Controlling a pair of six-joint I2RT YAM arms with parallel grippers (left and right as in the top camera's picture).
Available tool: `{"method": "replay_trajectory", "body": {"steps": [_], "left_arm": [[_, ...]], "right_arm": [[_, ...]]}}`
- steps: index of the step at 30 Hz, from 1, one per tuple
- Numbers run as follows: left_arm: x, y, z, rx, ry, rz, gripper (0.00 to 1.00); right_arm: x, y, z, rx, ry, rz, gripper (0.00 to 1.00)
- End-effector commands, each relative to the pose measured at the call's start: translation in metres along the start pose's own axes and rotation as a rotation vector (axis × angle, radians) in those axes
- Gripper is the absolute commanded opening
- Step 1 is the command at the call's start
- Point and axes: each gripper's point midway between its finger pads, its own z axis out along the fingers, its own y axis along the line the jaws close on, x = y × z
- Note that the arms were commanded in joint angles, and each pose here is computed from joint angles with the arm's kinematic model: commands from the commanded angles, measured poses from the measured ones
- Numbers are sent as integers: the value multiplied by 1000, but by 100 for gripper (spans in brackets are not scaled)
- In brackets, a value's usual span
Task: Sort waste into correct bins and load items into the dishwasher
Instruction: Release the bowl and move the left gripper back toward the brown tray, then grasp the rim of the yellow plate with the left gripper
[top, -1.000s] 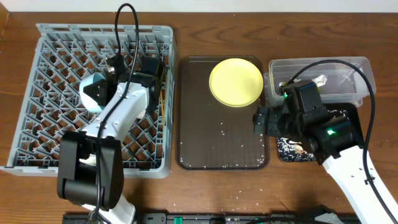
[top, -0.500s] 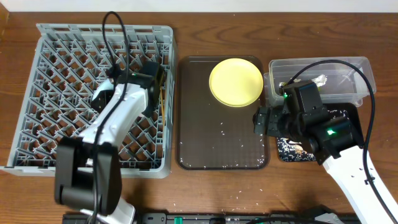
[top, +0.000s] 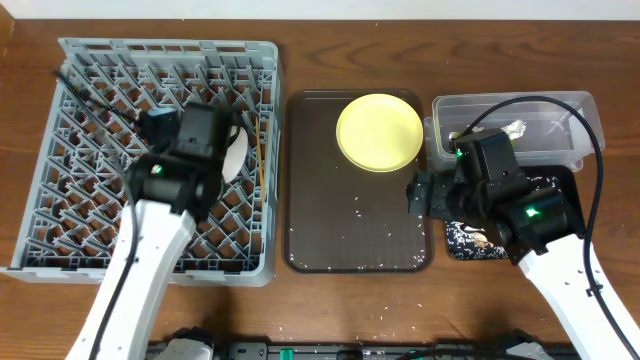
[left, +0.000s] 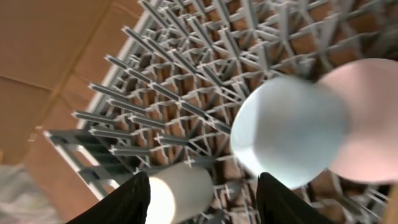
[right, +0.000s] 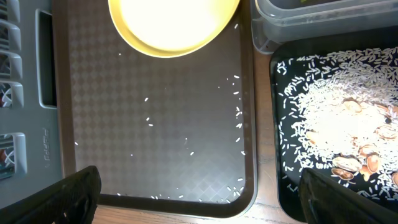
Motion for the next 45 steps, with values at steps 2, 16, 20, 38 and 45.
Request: {"method": "replay_trajectory", "body": {"steps": [2,16,20,38,45], "left_arm": [[-1,-5,-19,119,2,-57,56],[46,-98,-85,758,150,255,54],[56,-124,-121,967,161,303,55],[42,-314,-31,1071,178,194,55],[68,-352,30,1007,209,191,55]], "right_arm": [[-4,-2,-3,9,-12,15,99],[-9,19,-4,-102,-18,-42,93],[-15,29,-5,-149,-43,-54,85],[-6,25,-3,-128,-7,-25,99],[1,20,3,-117,13,-22,99]]}}
